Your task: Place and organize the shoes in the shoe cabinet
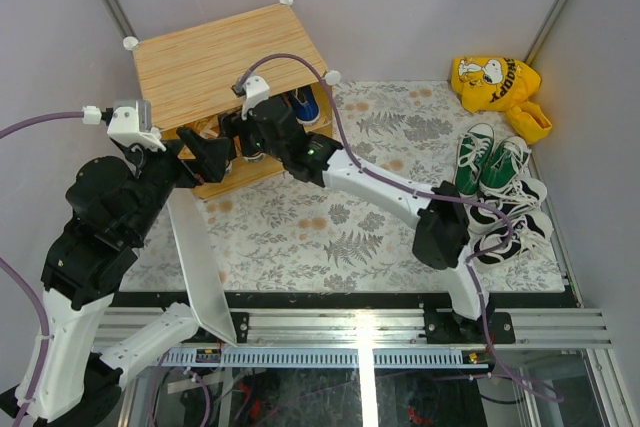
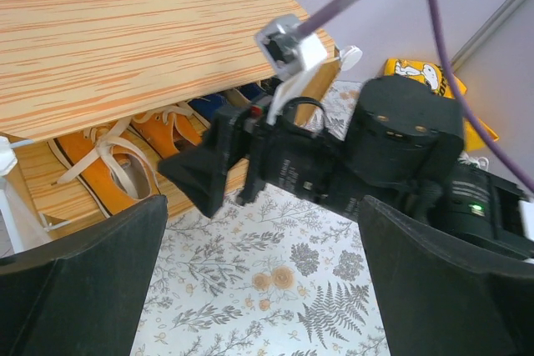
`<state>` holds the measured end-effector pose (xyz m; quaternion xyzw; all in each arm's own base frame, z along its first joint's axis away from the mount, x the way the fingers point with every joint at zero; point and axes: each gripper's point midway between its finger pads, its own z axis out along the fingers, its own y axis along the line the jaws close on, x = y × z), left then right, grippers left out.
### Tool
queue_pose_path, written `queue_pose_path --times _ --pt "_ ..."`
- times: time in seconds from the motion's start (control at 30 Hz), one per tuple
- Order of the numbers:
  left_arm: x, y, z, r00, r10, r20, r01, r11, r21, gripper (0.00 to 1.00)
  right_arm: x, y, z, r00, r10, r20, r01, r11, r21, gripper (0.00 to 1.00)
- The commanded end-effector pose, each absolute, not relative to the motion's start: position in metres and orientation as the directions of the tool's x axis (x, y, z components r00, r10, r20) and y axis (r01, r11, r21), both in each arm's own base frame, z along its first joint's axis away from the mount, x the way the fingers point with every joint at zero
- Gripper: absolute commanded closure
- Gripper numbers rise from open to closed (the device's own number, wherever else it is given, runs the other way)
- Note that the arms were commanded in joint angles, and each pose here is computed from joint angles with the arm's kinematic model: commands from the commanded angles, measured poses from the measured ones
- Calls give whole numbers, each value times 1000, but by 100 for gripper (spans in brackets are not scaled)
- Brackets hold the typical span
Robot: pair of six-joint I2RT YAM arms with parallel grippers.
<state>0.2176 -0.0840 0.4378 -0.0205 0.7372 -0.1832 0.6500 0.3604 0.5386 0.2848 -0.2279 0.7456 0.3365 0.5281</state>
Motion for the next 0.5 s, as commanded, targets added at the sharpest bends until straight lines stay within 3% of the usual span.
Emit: queue_pose_path --times 0.0,0.23,0.47 --pt "219 -79 443 -126 -258 -958 192 941 -278 5 345 509 339 -259 68 -964 -720 651 239 23" --pt "224 -78 436 -137 -247 -959 169 948 -269 5 343 490 284 -281 -73 -957 -698 700 152 31" --pt "227 -76 430 -145 -240 -960 146 954 -261 5 361 495 258 -254 -108 -961 -666 740 93 31"
